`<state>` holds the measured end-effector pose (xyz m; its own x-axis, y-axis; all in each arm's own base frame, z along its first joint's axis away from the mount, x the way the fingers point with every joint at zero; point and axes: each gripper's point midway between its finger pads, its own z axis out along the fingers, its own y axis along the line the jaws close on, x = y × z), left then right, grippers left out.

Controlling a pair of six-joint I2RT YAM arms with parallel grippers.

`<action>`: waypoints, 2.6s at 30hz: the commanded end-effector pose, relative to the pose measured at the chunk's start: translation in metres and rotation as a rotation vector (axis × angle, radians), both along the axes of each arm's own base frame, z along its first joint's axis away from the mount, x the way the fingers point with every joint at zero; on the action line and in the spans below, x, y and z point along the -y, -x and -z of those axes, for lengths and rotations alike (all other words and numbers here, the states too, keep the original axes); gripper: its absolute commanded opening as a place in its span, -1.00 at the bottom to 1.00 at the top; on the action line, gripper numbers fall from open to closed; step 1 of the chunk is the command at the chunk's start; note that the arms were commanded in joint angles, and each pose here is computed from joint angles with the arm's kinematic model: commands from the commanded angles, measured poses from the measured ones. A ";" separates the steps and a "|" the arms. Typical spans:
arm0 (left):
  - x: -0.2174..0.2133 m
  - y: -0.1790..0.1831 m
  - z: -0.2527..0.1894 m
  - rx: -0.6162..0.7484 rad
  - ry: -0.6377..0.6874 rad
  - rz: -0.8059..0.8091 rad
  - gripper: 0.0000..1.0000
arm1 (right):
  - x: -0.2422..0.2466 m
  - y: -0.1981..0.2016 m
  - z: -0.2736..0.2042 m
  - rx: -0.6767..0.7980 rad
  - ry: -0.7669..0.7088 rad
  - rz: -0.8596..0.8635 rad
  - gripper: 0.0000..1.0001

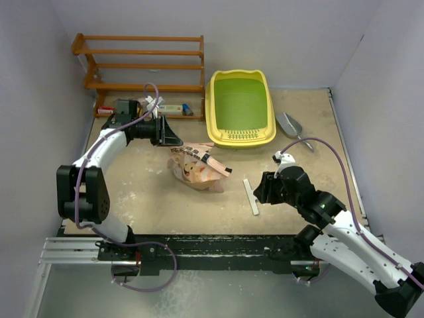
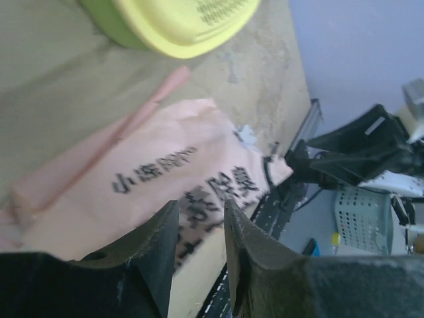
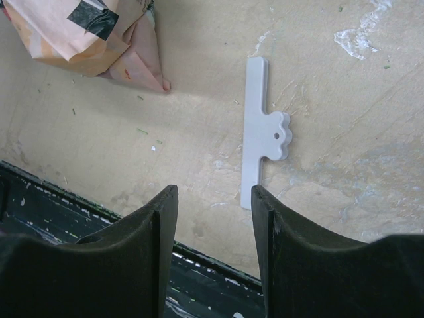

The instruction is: Fill the litter box with clean litter

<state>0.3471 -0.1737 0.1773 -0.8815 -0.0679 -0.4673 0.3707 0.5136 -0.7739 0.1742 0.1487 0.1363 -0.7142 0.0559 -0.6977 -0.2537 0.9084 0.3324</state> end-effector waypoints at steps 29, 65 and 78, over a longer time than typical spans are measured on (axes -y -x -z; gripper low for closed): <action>-0.023 -0.012 -0.023 0.238 -0.195 -0.255 0.30 | -0.008 -0.004 0.001 0.010 -0.043 0.002 0.04; 0.014 0.039 -0.100 0.602 0.108 0.034 -0.87 | -0.161 -0.093 -0.056 0.229 -0.309 -0.493 0.36; 0.014 0.042 -0.105 0.609 0.119 0.022 -0.86 | -0.208 -0.076 -0.095 0.159 -0.480 -0.885 0.16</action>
